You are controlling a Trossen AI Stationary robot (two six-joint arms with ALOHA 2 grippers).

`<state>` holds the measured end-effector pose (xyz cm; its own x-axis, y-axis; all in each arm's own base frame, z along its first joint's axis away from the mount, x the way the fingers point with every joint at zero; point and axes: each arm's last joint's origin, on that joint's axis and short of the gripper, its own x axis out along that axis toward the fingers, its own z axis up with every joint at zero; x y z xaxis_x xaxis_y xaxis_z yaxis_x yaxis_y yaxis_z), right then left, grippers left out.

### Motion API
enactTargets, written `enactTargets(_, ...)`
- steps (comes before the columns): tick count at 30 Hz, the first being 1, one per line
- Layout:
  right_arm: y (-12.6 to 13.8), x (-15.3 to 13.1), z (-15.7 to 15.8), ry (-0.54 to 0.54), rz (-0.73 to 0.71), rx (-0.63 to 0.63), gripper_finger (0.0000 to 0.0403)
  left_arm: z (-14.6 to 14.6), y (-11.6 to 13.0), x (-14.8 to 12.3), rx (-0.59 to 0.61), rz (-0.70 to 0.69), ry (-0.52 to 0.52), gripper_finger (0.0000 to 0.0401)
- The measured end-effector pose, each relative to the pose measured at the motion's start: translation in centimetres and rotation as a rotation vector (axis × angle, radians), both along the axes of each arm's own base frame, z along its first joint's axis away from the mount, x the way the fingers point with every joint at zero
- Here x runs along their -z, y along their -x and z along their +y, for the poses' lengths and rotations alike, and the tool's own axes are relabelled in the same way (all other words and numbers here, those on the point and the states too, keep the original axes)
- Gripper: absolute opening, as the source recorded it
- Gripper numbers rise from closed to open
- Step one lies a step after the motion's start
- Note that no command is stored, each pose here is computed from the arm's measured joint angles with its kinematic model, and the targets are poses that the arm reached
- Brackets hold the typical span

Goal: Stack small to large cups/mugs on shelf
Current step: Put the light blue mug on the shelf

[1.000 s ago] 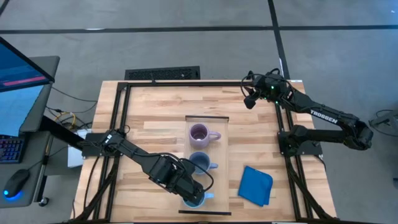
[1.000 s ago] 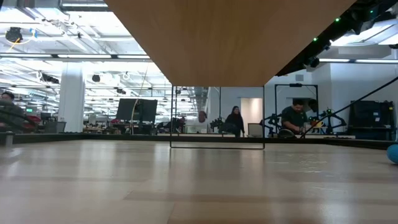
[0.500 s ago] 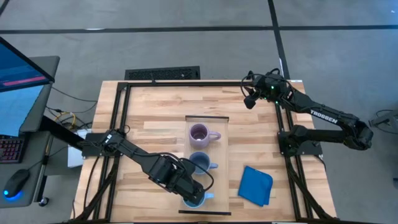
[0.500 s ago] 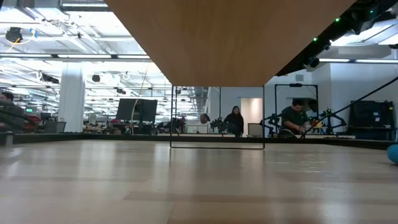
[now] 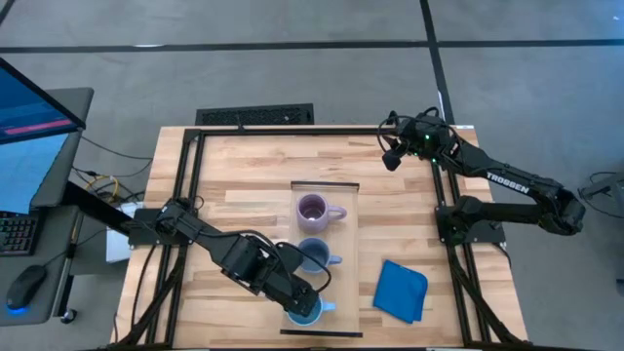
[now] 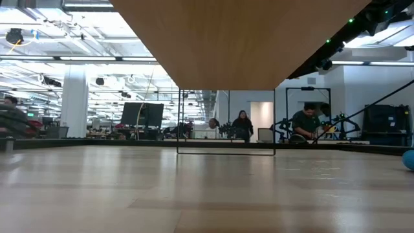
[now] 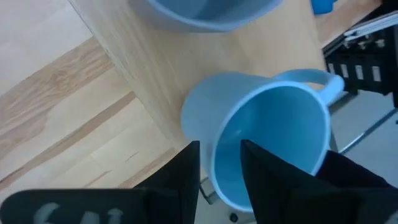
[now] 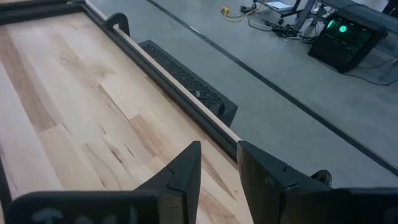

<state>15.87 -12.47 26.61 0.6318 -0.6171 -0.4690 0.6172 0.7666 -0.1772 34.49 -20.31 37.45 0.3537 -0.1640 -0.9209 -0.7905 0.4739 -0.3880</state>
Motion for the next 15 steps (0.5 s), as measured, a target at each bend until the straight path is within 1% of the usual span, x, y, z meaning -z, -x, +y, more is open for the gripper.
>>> enactTargets(6,0.0,0.0,0.0,0.009,0.009,-0.007,0.0127,0.9,1.4,-2.0,-0.013,-0.053,-0.006,0.0105)
enactTargets(9,0.0,0.0,0.0,0.009,0.009,-0.007,0.0127,1.6,2.5,-2.9,-0.029,-0.063,-0.054,0.0105)
enactTargets(11,0.0,0.0,0.0,0.008,0.009,-0.007,0.0127,2.4,3.4,-3.7,-0.036,-0.084,-0.131,0.0105)
enactTargets(13,0.0,0.0,0.0,-0.004,-0.003,-0.002,0.0127,3.1,4.1,-4.5,-0.019,-0.146,-0.223,0.0105)
enactTargets(15,-0.1,0.0,0.2,-0.020,-0.019,-0.001,0.0127,3.7,4.5,-5.3,0.014,-0.216,-0.354,0.0105)
